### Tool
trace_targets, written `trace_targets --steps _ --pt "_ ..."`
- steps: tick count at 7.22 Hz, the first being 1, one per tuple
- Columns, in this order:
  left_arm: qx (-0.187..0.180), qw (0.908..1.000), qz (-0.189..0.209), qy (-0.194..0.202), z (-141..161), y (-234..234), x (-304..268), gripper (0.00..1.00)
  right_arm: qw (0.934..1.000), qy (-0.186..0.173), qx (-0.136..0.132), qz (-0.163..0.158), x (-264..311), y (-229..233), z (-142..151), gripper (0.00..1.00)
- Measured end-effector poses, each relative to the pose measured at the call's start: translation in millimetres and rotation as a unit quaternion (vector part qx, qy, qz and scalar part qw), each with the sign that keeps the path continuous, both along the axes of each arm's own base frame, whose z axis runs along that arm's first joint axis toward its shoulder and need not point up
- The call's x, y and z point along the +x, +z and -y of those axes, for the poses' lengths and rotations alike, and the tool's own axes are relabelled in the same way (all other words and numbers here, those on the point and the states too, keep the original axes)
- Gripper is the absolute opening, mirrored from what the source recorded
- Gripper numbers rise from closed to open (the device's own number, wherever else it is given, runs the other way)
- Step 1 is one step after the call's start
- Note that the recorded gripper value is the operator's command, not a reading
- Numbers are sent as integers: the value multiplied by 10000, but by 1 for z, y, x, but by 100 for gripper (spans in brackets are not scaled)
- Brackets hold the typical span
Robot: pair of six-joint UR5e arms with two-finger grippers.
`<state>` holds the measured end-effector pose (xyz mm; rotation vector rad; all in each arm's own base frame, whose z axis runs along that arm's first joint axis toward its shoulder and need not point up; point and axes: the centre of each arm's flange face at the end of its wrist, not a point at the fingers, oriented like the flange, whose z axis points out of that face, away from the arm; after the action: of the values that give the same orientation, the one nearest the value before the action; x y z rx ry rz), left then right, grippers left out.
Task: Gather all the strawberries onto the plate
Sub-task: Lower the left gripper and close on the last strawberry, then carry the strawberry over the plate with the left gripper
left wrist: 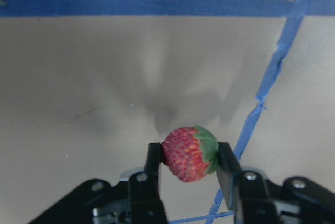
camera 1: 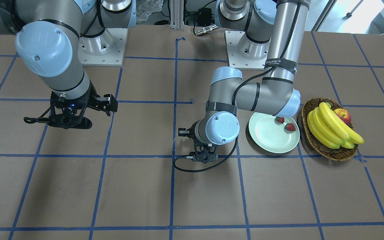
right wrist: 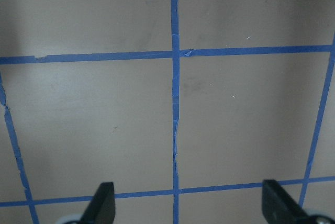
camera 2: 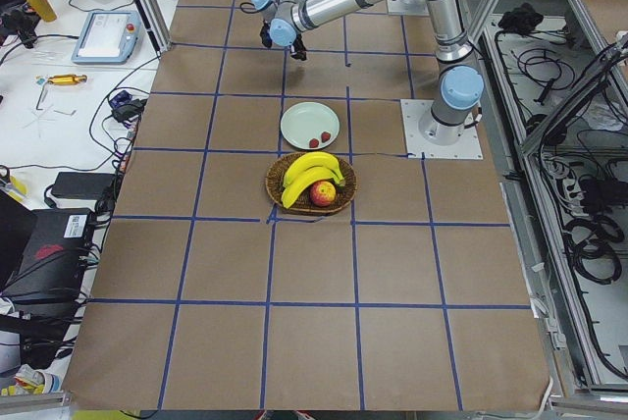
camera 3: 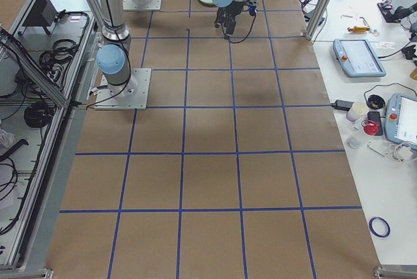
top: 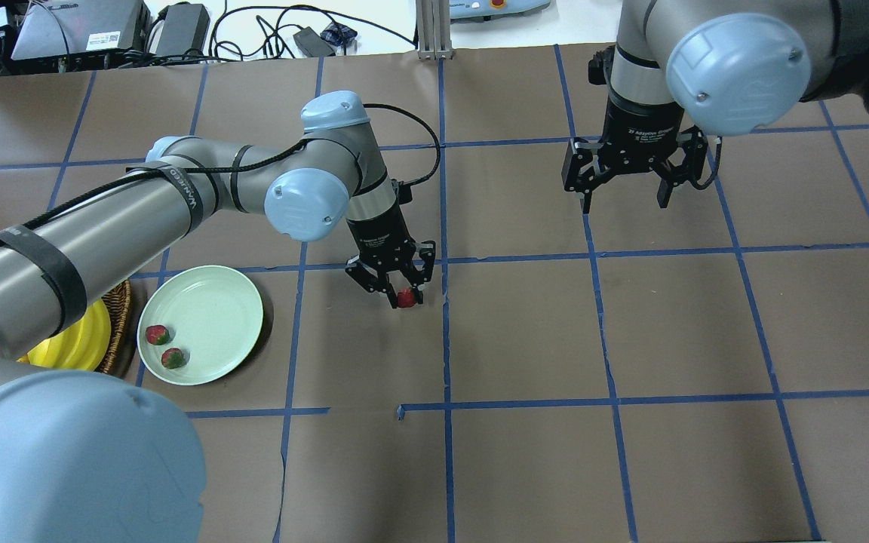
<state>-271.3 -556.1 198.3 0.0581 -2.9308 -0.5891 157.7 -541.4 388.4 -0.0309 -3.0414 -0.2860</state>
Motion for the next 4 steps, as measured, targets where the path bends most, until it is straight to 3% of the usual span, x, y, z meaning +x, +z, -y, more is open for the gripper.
trace_targets --steps 4 --pt "-271 9967 573 -515 30 47 125 0 10000 2 -23 9 0 0 1 100"
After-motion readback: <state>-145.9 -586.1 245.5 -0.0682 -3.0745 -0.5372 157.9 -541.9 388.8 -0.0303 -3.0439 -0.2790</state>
